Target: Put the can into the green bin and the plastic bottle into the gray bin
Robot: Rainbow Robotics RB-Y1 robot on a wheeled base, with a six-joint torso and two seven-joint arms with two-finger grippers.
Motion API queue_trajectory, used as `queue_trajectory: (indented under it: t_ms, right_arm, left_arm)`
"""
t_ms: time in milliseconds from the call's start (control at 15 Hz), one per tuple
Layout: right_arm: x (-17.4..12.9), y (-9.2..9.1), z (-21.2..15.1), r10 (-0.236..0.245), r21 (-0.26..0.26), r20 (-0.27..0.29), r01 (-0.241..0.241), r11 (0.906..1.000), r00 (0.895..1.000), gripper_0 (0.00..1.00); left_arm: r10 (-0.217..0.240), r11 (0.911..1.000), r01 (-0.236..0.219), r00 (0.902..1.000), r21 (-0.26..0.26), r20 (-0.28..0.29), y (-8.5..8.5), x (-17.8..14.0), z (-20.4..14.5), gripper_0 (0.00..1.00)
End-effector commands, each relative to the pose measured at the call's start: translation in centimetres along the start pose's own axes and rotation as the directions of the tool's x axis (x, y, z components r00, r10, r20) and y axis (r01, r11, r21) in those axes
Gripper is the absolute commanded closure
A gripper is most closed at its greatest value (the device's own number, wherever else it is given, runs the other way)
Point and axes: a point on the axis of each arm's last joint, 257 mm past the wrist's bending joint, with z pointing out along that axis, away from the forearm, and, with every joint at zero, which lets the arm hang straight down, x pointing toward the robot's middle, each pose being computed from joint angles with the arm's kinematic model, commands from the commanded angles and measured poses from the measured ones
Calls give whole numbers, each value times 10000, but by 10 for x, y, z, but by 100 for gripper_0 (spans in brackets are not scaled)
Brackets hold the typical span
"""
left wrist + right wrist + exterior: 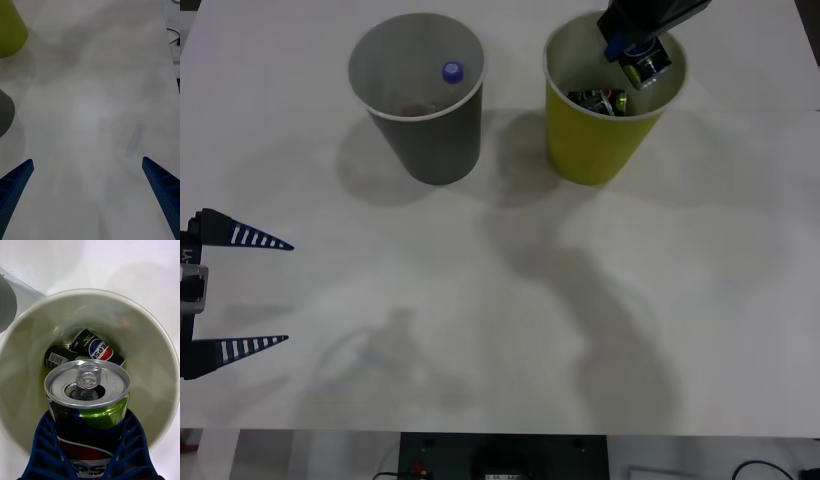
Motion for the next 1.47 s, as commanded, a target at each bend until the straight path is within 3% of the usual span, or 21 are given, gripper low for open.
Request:
queue_trajectory:
  t_ms: [67,133,200,467,600,867,1000,1133,1467]
  right_arm:
    - [-3,0,0,-139,-4,118,139,9999,9998,73]
    - [-4,-1,-1,-161,50,158,160,9999,9997,27]
    - [-6,-2,0,-462,77,248,461,9989,9986,0]
    - [-10,-3,-5,-515,-22,415,517,9987,9978,0]
    - [-8,-5,-17,-654,-462,537,679,9966,9964,0]
    - [-14,-18,-53,-1020,-1316,1994,1298,9828,9746,0]
    - [-9,-19,-67,-1509,-1238,2650,1888,9742,9524,0]
    - [4,-17,-77,-2178,-1059,3227,2638,9587,9211,0]
    - [52,4,-90,-2910,-1141,4119,3657,9237,8635,0]
  left_arm:
    - [0,10000,0,10000,0,0,0,0,0,0]
    - [0,10000,0,10000,0,0,0,0,0,0]
    - [0,10000,0,10000,0,0,0,0,0,0]
    - [0,10000,0,10000,0,0,0,0,0,0]
    - [0,10000,0,10000,0,0,0,0,0,0]
    - [0,10000,0,10000,0,0,0,0,0,0]
    - [0,10000,0,10000,0,0,0,0,0,0]
    - [0,10000,0,10000,0,0,0,0,0,0]
    - [0,10000,0,10000,0,0,0,0,0,0]
